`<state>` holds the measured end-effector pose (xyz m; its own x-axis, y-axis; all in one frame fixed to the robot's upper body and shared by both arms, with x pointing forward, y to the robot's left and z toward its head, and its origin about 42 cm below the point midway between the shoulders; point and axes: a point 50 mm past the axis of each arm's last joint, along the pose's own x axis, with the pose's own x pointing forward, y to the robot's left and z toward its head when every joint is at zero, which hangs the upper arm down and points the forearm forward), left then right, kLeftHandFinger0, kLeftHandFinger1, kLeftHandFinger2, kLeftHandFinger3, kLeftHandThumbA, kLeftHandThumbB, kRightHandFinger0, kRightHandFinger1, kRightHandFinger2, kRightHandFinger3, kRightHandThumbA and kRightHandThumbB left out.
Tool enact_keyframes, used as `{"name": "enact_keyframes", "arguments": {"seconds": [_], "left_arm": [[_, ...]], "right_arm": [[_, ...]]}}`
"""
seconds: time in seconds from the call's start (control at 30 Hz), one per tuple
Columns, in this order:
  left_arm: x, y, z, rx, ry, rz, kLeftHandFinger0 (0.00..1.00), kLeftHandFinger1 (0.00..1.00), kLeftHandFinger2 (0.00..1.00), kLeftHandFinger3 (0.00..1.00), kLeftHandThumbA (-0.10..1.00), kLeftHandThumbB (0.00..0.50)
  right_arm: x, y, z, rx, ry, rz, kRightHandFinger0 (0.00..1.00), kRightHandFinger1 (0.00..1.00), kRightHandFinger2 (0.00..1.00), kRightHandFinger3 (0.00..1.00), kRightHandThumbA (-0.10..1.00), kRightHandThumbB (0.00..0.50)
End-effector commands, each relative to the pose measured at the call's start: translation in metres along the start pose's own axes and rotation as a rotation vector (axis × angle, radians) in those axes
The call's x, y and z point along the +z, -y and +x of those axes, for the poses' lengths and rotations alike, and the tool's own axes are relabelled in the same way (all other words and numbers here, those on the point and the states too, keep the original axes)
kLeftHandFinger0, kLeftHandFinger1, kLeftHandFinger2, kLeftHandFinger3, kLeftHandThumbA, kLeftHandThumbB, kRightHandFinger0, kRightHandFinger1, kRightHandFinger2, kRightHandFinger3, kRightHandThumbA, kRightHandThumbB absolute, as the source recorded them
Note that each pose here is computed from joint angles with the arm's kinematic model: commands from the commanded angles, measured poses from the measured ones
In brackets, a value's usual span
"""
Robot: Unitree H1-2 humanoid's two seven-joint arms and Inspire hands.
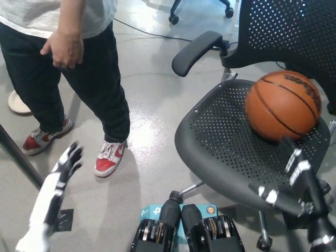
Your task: The robot grabs the basketball from a person using both hands and then drops it on the black chair in the front
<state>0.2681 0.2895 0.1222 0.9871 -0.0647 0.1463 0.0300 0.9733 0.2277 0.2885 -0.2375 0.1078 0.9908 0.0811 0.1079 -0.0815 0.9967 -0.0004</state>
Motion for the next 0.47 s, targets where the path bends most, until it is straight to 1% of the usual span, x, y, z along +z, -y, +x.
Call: {"name": "enact_keyframes", "arguments": {"seconds": [0.0, 0.03, 0.07, 0.1, 0.13, 0.2, 0.27, 0.3, 0.33, 0.43], "left_arm": [[0.007, -0.01, -0.001, 0.035, 0.18, -0.039, 1.0, 1.0, 1.0, 1.0, 1.0, 0.201], [-0.001, -0.009, -0.001, 0.038, 0.156, -0.034, 1.0, 1.0, 1.0, 1.0, 1.0, 0.194], [-0.017, -0.009, -0.003, 0.04, 0.108, -0.019, 1.0, 1.0, 1.0, 1.0, 1.0, 0.18], [-0.027, -0.008, -0.003, 0.041, 0.089, -0.003, 1.0, 1.0, 1.0, 1.0, 1.0, 0.167], [-0.033, -0.008, -0.003, 0.042, 0.069, 0.02, 1.0, 1.0, 1.0, 1.0, 1.0, 0.155], [-0.035, -0.008, -0.002, 0.042, 0.071, 0.022, 1.0, 1.0, 1.0, 1.0, 1.0, 0.155], [-0.047, -0.006, 0.001, 0.03, 0.027, 0.049, 1.0, 1.0, 1.0, 1.0, 1.0, 0.122], [-0.05, -0.006, 0.001, 0.025, 0.017, 0.06, 1.0, 1.0, 1.0, 1.0, 1.0, 0.13], [-0.051, -0.006, 0.003, 0.024, 0.013, 0.069, 1.0, 1.0, 1.0, 1.0, 1.0, 0.131], [-0.052, -0.007, 0.003, 0.024, 0.016, 0.072, 1.0, 1.0, 1.0, 1.0, 1.0, 0.13]], "right_arm": [[0.006, -0.007, 0.002, 0.028, 0.179, -0.013, 1.0, 1.0, 1.0, 1.0, 1.0, 0.174], [-0.004, -0.007, 0.001, 0.019, 0.161, 0.0, 1.0, 1.0, 1.0, 1.0, 1.0, 0.154], [-0.022, -0.008, -0.002, 0.006, 0.122, 0.026, 1.0, 1.0, 1.0, 1.0, 1.0, 0.145], [-0.031, -0.007, -0.002, 0.003, 0.114, 0.025, 1.0, 1.0, 1.0, 1.0, 1.0, 0.135], [-0.037, -0.007, -0.001, -0.01, 0.096, 0.038, 1.0, 1.0, 1.0, 1.0, 1.0, 0.139], [-0.039, -0.006, -0.001, -0.012, 0.099, 0.04, 1.0, 1.0, 1.0, 1.0, 1.0, 0.137], [-0.049, -0.001, -0.003, -0.028, 0.068, 0.03, 1.0, 1.0, 1.0, 1.0, 1.0, 0.143], [-0.05, 0.0, -0.003, -0.033, 0.064, 0.028, 1.0, 1.0, 1.0, 1.0, 1.0, 0.143], [-0.052, 0.001, -0.002, -0.036, 0.063, 0.029, 1.0, 1.0, 1.0, 1.0, 1.0, 0.151], [-0.053, 0.001, -0.001, -0.037, 0.066, 0.03, 1.0, 1.0, 1.0, 1.0, 1.0, 0.153]]}}
